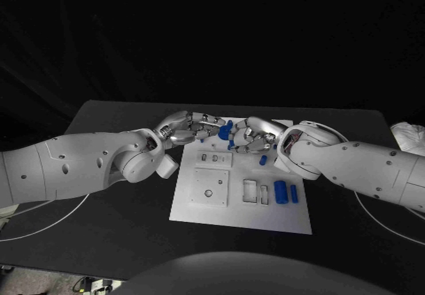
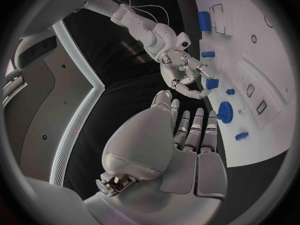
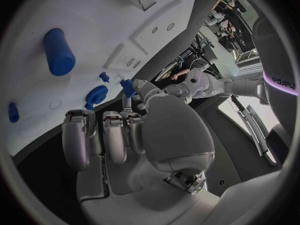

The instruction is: Assemble the parts on the task board

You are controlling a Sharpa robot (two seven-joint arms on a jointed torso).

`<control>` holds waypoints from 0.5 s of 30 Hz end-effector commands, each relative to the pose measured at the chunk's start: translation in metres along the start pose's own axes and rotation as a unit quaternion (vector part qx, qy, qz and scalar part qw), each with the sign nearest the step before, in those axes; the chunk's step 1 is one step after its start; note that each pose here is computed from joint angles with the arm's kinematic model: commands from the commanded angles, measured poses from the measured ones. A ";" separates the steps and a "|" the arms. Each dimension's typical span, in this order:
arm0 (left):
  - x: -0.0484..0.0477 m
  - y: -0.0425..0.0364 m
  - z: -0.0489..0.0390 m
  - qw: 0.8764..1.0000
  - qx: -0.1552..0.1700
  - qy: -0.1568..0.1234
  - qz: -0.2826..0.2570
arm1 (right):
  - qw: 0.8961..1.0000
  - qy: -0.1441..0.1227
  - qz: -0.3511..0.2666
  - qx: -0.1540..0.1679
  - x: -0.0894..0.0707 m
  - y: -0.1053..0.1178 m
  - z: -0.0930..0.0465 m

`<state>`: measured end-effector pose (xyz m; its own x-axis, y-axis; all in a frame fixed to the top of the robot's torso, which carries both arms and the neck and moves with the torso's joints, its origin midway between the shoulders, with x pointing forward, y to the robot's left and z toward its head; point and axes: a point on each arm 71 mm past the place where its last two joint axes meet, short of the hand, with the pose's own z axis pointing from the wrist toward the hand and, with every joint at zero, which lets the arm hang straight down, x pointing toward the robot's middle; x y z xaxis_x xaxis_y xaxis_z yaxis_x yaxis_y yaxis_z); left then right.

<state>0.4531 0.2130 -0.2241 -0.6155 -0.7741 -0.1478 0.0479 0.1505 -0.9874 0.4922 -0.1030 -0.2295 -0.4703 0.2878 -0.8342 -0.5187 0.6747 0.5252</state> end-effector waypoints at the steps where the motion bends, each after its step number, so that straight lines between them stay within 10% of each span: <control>1: 0.0007 -0.0018 0.0004 1.000 0.007 -0.003 0.003 | 0.999 0.027 -0.025 0.010 0.007 0.002 0.003; 15: -0.0014 -0.0028 -0.0006 1.000 0.014 -0.015 0.008 | 0.999 0.036 -0.031 0.006 0.017 0.007 0.009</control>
<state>0.4536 0.2153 -0.2231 -0.5950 -0.7877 -0.1598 0.0598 0.1548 -0.9861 0.4874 -0.0880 -0.2390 -0.4833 0.2261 -0.8458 -0.5327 0.6907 0.4890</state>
